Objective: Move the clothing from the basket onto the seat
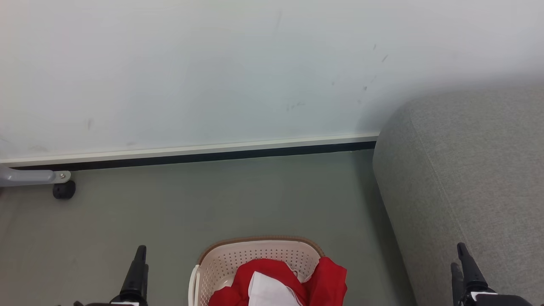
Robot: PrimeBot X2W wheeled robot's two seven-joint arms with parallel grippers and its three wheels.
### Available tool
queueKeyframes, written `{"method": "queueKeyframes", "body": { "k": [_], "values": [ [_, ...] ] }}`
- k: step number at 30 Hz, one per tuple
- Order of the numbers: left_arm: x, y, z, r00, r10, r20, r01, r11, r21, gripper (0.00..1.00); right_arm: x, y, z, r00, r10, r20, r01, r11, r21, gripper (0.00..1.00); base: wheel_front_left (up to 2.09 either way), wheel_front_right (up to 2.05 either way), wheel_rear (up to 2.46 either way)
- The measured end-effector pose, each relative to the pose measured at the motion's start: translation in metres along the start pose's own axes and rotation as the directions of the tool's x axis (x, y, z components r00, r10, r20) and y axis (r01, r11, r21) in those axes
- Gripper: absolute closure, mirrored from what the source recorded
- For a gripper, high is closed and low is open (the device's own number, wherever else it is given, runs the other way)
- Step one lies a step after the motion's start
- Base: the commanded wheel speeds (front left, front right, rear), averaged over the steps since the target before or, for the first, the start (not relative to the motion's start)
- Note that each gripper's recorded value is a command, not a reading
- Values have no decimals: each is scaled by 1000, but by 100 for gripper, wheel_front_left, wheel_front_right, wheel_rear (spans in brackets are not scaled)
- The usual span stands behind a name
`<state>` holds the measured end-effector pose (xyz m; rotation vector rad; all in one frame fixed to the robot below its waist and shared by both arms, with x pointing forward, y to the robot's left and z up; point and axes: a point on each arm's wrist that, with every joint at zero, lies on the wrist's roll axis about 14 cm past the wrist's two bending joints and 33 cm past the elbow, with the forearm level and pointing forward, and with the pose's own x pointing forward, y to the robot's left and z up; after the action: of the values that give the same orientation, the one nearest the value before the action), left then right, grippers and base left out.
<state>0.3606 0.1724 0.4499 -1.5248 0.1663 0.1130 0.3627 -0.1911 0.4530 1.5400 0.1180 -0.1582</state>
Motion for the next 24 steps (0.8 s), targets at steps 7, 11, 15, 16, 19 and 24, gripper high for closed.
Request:
{"method": "queueKeyframes", "body": {
  "k": [7,11,15,16,19,24],
  "values": [
    [2,-5,-2,1000,-3,4,3,996,93,0,0,4,-1,1000,-9,11,10,995,-100,0,0,0,0],
    [3,-10,-6,1000,-10,-5,10,987,163,0,-1,6,-3,1000,-15,11,17,986,-167,0,0,0,0],
    [4,-13,-6,1000,-8,-2,8,970,243,0,-1,12,-5,1000,-1,12,4,969,-247,0,0,0,0],
    [5,-13,-6,1000,-7,-2,7,963,270,0,-1,13,-6,1000,4,10,-1,963,-270,0,0,0,0],
    [6,-17,-4,1000,-11,1,10,939,343,0,-1,13,-10,1000,4,2,-3,938,-346,0,0,0,0],
    [7,-19,-7,1000,-16,-9,19,889,458,0,-2,16,-12,1000,10,-4,-11,887,-461,0,0,0,0]
  ]
}}
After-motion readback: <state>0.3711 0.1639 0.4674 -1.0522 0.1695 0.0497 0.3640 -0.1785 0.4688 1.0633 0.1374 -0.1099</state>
